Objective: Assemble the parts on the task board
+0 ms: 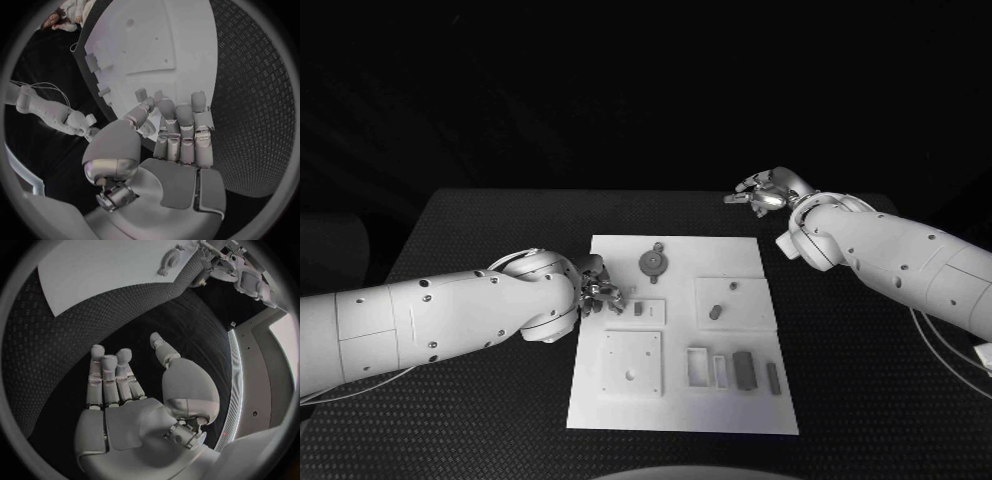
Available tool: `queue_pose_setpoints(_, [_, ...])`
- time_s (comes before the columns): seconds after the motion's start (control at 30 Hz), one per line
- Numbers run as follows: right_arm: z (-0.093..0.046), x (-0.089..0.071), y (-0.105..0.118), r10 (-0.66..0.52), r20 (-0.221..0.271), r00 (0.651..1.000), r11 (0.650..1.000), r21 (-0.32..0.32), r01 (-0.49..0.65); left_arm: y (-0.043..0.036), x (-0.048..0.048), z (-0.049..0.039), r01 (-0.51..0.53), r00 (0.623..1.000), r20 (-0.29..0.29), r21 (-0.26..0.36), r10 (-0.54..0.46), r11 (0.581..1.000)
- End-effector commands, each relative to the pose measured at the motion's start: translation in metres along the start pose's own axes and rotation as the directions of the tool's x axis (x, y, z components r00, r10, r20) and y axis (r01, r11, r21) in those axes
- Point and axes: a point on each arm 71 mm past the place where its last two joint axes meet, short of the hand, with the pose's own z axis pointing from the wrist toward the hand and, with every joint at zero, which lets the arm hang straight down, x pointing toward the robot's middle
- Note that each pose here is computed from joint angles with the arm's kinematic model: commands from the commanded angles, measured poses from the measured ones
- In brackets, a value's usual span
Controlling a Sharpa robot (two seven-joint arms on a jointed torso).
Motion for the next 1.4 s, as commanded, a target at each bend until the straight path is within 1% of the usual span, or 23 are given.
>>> queue_pose_setpoints(0.03, [-0.0001, 0.0017, 0.0013, 0.002, -0.014, 1.000, 1.000, -0.011, -0.002, 0.0001, 0.0021, 0.0006, -0.021, 1.000, -0.008, 0.002, 0.021, 1.000])
queue_pose_setpoints(0.33, [0.0000, 0.0021, 0.0010, 0.002, -0.016, 1.000, 1.000, -0.010, -0.002, -0.0016, 0.0051, -0.0003, -0.038, 0.999, -0.034, 0.007, 0.038, 0.999])
queue_pose_setpoints(0.97, [-0.0006, 0.0037, -0.0003, 0.002, -0.019, 1.000, 1.000, -0.008, -0.003, 0.0018, 0.0039, 0.0003, -0.042, 0.999, -0.026, 0.001, 0.042, 0.999])
queue_pose_setpoints(1.4, [-0.0006, 0.0041, -0.0006, 0.002, -0.020, 1.000, 1.000, -0.007, -0.003, -0.0003, 0.0065, 0.0019, -0.045, 0.998, -0.032, 0.005, 0.045, 0.999])
